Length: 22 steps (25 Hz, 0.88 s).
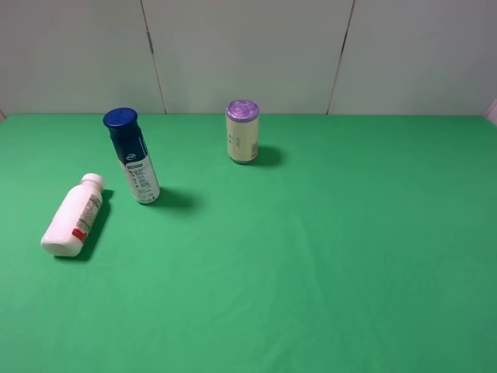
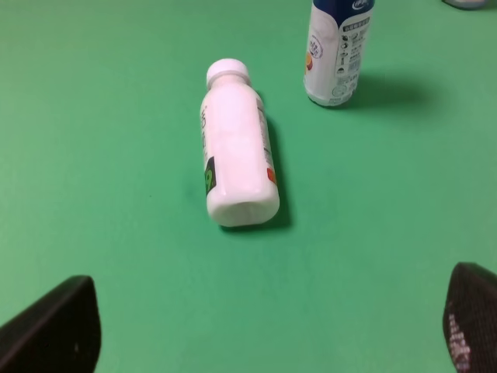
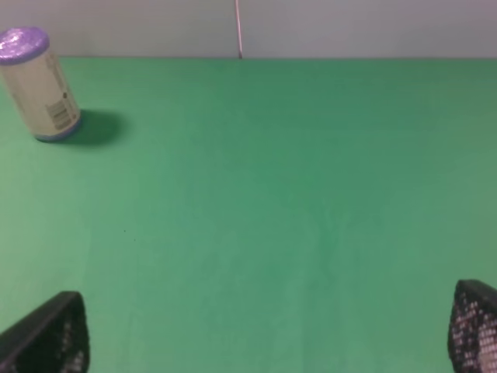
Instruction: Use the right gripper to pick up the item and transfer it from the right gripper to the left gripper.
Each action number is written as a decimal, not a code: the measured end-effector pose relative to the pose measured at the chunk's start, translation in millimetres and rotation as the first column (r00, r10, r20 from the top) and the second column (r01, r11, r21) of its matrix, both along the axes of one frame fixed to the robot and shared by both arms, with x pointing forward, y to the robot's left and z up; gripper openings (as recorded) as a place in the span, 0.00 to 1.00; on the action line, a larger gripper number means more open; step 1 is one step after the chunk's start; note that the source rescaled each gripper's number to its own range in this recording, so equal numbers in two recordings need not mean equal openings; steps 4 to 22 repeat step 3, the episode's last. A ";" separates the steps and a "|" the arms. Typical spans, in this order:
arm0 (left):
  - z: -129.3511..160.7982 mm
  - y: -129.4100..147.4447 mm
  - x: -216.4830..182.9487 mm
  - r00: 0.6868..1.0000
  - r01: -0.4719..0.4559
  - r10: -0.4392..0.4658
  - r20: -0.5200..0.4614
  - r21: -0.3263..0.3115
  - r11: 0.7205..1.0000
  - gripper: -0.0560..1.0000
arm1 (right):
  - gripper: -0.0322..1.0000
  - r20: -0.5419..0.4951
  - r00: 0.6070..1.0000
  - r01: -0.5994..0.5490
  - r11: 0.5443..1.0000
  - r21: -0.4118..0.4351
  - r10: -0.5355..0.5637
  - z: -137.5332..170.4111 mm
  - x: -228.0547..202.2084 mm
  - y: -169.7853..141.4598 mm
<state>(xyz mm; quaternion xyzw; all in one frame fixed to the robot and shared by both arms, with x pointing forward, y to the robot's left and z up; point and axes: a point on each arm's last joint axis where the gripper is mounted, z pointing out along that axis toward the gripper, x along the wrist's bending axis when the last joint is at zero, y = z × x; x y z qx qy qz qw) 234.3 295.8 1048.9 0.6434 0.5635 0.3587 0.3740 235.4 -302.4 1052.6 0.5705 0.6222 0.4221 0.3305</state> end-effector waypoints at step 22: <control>0.0 0.0 0.0 1.000 -0.002 0.002 0.000 -0.005 1.000 0.87 | 1.00 0.000 1.000 0.000 1.000 0.000 0.000 0.0 0.0 0.0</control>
